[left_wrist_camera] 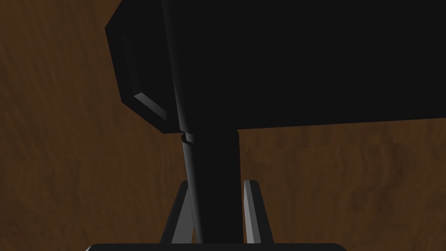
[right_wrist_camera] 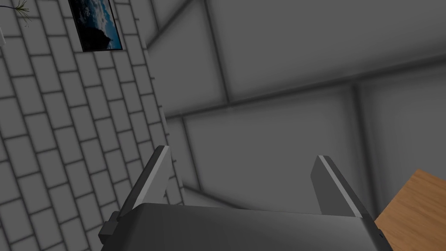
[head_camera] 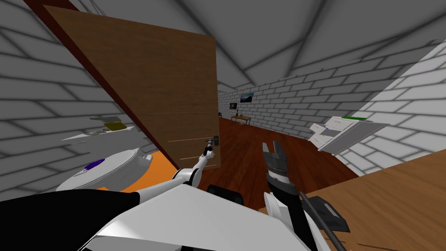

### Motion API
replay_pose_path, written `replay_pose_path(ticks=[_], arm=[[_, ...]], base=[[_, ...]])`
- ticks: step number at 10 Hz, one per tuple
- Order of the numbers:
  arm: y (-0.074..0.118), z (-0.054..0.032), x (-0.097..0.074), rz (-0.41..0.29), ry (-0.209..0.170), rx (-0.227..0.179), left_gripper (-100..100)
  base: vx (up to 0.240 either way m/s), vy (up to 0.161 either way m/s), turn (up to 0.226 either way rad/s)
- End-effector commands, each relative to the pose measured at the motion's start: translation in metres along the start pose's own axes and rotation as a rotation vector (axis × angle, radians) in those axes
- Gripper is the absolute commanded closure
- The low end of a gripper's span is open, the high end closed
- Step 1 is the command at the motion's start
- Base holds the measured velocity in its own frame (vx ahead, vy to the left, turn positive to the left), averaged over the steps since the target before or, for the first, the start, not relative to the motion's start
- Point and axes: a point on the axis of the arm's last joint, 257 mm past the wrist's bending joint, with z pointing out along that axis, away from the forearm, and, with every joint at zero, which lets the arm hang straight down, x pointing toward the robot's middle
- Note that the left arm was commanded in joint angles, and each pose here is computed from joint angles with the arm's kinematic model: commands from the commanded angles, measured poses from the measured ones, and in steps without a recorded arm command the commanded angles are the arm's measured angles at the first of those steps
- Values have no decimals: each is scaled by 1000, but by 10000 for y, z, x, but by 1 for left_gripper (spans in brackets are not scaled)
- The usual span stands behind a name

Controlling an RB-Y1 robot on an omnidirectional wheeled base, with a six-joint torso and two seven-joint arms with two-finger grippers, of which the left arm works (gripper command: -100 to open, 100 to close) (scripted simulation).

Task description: Push the door open

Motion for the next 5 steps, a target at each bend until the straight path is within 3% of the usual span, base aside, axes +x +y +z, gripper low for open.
replay_pose_path(ticks=[1,5], arm=[[-84,74,-154,9,-30,20,100],[-18,15,-61,-17,-67,1,100]], base=[[76,1,13],[115,-35,42]])
